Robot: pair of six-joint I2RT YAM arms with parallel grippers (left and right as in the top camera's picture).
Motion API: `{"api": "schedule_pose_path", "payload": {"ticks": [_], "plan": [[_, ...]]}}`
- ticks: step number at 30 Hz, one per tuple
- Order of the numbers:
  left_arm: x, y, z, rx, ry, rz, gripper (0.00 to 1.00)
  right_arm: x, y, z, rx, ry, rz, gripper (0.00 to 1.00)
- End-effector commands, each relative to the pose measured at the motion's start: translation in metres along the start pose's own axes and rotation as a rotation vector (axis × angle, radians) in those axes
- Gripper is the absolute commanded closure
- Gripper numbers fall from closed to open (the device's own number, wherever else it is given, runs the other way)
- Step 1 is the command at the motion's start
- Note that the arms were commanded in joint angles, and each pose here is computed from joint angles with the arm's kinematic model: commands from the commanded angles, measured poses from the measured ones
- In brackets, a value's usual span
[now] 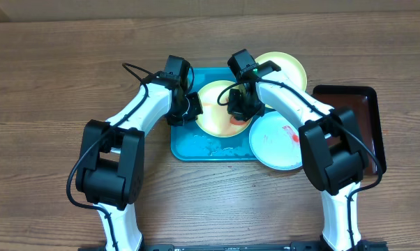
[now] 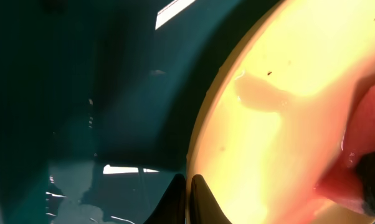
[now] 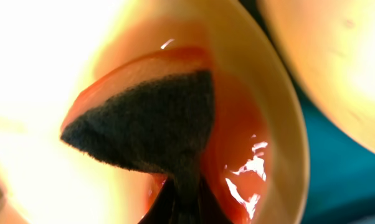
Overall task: Clean dirty plates on tray and stack at the side
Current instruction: 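Scrub the yellow plate surface with the sponge in circles, right gripper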
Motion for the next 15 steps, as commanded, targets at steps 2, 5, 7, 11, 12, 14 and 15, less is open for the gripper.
{"api": "schedule_pose_path", "payload": {"ticks": [2,5,7,11,12,14,15], "plan": [[0.000,0.001,0.002,0.007,-0.001,0.018,0.96,0.030,-0.002,0.027,0.028,0.113,-0.088,0.96],[0.001,-0.001,0.002,0.013,0.005,0.016,0.96,0.053,-0.013,0.035,0.062,0.206,-0.166,0.96],[0.002,-0.002,0.001,0.017,0.009,0.014,0.96,0.066,-0.019,0.033,0.078,0.241,-0.212,0.96],[0.002,-0.001,0.001,0.017,0.009,0.013,0.96,0.071,-0.024,0.020,0.114,0.202,-0.232,0.96],[0.002,-0.001,0.001,0.018,0.010,0.013,0.96,0.067,-0.024,0.017,0.122,0.164,-0.228,0.96],[0.002,-0.002,0.001,0.019,0.011,0.012,0.96,0.053,-0.021,0.010,0.127,0.075,-0.180,0.96],[0.002,-0.002,0.001,0.020,0.012,0.012,0.96,0.043,-0.018,0.006,0.126,0.025,-0.148,0.96]]}}
Point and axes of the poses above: each gripper's point midway between its finger pads, its own z axis out along the fingers, its own x axis along the line the jaws close on, y = z × x, the point moved 5 cm from there along -z, back along the fingers, and after that the axes turned 12 degrees about -z, right-handed, at the moved point
